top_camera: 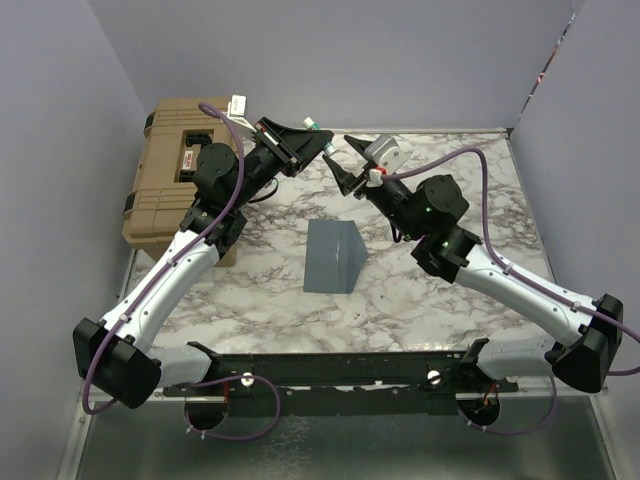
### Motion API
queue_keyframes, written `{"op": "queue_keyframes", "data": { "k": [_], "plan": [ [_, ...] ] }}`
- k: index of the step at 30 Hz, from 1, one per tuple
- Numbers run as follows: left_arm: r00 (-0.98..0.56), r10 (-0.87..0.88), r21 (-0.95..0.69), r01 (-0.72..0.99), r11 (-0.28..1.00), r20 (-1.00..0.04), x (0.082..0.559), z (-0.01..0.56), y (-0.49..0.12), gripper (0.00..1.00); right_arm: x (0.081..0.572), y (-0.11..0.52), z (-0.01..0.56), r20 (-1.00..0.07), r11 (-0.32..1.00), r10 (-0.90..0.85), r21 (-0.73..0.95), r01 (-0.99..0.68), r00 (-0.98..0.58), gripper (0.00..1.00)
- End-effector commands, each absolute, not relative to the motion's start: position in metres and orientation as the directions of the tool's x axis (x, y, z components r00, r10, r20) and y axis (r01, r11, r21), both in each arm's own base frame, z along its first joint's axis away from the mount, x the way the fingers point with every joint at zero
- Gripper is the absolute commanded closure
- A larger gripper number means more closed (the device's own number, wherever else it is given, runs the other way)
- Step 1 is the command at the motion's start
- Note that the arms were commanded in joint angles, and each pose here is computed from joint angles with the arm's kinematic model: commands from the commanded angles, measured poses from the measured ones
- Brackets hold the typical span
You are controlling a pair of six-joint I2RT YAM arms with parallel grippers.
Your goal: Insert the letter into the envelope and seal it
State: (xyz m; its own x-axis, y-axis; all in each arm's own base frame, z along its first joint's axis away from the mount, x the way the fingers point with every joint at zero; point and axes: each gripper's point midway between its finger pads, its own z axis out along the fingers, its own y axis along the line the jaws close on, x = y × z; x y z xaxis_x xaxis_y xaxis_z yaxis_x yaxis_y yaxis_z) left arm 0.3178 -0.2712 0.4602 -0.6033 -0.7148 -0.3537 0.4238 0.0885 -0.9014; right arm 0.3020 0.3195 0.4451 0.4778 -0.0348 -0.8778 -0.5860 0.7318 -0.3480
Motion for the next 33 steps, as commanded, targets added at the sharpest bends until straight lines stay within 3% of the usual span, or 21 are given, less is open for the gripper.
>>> {"op": "queue_keyframes", "data": {
  "k": [1, 6, 15, 19, 21, 25, 28, 30, 33],
  "plan": [
    [-0.621, -0.699, -0.900, 0.429, 0.078, -0.356, 0.313, 0.461, -0.272, 1.00, 0.298, 0.321, 0.456, -0.848, 0.735, -0.006, -0.364, -0.573, 0.530, 0.48],
    [-0.623, -0.695, -0.899, 0.432, 0.075, -0.358, 0.311, 0.462, -0.272, 1.00, 0.298, 0.325, 0.455, -0.847, 0.724, -0.007, -0.371, -0.581, 0.532, 0.54],
    [-0.624, -0.686, -0.888, 0.453, 0.074, -0.375, 0.306, 0.466, -0.273, 1.00, 0.302, 0.329, 0.445, -0.877, 0.720, -0.009, -0.339, -0.605, 0.480, 0.75],
    [-0.623, -0.682, -0.884, 0.461, 0.076, -0.384, 0.304, 0.467, -0.272, 1.00, 0.302, 0.329, 0.444, -0.907, 0.726, 0.031, -0.268, -0.633, 0.420, 0.95],
    [-0.615, -0.681, -0.876, 0.477, 0.079, -0.397, 0.303, 0.469, -0.271, 1.00, 0.300, 0.329, 0.445, -0.927, 0.724, 0.067, -0.209, -0.658, 0.368, 0.99],
    [-0.578, -0.692, -0.843, 0.531, 0.082, -0.432, 0.298, 0.476, -0.268, 1.00, 0.295, 0.328, 0.450, -0.963, 0.708, 0.180, -0.014, -0.706, 0.199, 0.99],
    [-0.521, -0.705, -0.799, 0.591, 0.109, -0.481, 0.296, 0.483, -0.263, 1.00, 0.292, 0.326, 0.457, -0.937, 0.639, 0.349, 0.255, -0.726, -0.022, 1.00],
    [-0.478, -0.712, -0.761, 0.638, 0.122, -0.515, 0.293, 0.488, -0.261, 1.00, 0.291, 0.319, 0.464, -0.853, 0.544, 0.495, 0.455, -0.705, -0.169, 0.99],
    [-0.407, -0.715, -0.676, 0.726, 0.125, -0.569, 0.285, 0.498, -0.259, 1.00, 0.288, 0.308, 0.467, -0.632, 0.311, 0.663, 0.720, -0.620, -0.401, 0.99]
  ]
}}
